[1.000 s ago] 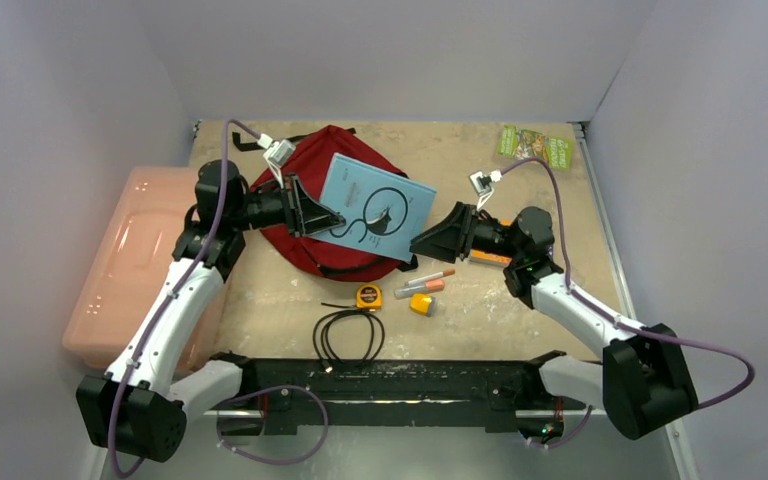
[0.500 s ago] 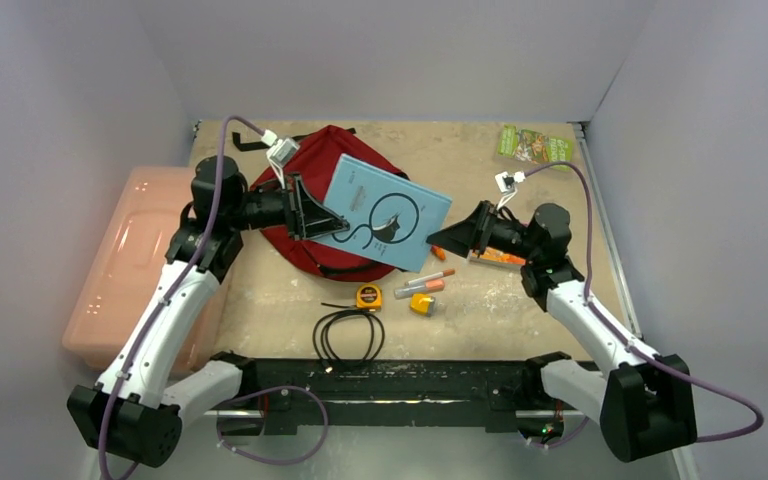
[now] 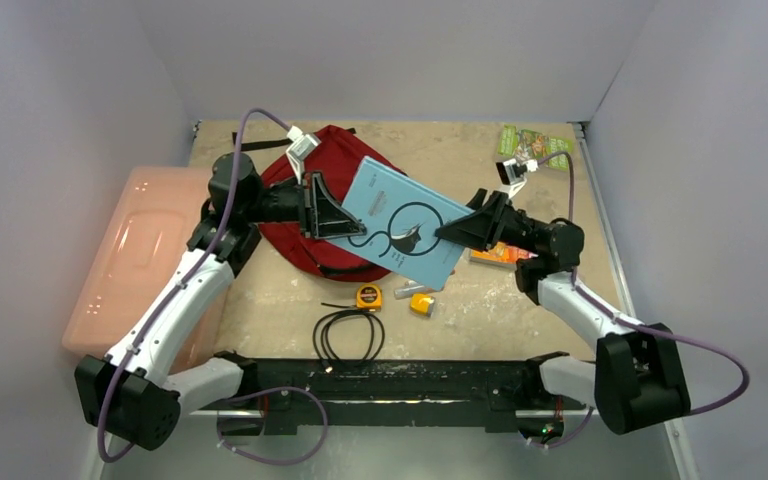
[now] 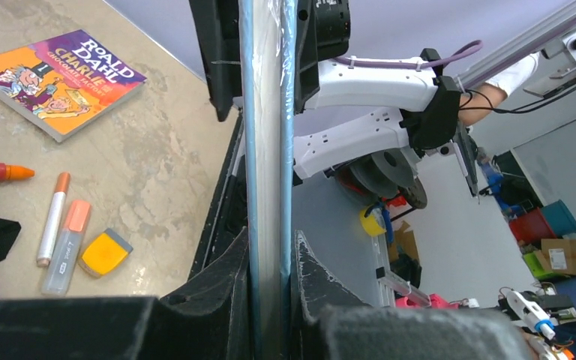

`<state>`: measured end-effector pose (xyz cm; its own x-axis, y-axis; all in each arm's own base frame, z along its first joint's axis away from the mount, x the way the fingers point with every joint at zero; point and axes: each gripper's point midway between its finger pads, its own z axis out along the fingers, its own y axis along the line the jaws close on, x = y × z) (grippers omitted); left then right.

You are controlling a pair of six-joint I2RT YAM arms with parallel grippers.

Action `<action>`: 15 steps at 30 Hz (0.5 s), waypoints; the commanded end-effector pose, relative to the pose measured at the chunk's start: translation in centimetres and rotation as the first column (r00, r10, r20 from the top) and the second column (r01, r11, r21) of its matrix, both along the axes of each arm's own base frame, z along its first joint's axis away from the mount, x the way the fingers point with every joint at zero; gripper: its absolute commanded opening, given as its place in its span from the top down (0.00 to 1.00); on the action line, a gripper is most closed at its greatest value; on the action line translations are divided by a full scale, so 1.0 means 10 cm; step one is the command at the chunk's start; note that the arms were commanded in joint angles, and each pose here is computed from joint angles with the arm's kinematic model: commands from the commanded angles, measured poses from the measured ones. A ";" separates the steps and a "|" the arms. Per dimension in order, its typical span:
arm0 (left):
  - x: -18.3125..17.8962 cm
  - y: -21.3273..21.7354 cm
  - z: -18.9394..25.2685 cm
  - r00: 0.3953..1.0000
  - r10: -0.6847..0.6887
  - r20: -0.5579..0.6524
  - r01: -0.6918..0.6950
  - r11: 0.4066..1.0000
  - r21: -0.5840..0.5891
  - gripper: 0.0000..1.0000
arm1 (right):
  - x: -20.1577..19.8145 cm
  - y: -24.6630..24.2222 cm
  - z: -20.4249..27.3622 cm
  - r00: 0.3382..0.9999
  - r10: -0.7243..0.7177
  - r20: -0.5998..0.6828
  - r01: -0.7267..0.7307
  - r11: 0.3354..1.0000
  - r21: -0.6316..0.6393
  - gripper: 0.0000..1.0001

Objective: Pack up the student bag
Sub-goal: Pick up the book from the center of the board.

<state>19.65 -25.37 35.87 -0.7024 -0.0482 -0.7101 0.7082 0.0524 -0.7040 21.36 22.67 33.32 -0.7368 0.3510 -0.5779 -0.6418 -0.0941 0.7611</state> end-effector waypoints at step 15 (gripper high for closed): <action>1.10 1.12 -1.09 0.637 0.744 0.202 -0.659 0.389 0.644 0.22 | 0.83 -0.77 -0.64 0.690 -0.723 -0.026 0.593 0.585 -0.553 1.00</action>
